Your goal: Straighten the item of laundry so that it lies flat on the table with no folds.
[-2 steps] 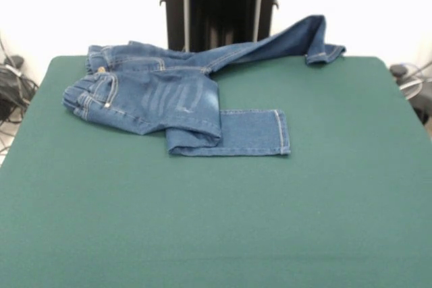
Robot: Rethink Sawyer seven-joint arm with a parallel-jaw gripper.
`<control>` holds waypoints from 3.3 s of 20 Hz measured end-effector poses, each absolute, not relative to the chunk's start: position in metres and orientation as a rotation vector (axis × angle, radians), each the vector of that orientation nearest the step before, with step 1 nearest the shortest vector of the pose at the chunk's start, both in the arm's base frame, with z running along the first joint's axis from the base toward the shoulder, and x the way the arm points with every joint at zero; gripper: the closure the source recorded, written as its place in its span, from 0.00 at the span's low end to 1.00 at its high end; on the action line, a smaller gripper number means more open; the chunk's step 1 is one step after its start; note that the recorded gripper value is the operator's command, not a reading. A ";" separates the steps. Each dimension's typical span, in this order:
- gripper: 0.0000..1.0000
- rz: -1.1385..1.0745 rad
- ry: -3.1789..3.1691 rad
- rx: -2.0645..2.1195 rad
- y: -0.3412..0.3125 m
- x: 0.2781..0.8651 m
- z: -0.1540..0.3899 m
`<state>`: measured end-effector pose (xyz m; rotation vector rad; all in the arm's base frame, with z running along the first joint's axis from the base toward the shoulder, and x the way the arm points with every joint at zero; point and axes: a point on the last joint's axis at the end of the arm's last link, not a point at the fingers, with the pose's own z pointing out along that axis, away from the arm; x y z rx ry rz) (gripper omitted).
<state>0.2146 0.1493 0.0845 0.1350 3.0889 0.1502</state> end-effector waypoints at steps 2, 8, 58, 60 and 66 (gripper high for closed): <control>1.00 0.170 3.099 0.127 0.147 0.213 0.082; 1.00 0.207 3.119 0.086 0.140 0.210 0.074; 1.00 0.312 2.735 -0.423 0.054 0.516 0.020; 1.00 0.319 2.718 -0.434 0.059 0.522 0.022; 1.00 0.321 2.681 -0.463 0.059 0.535 0.011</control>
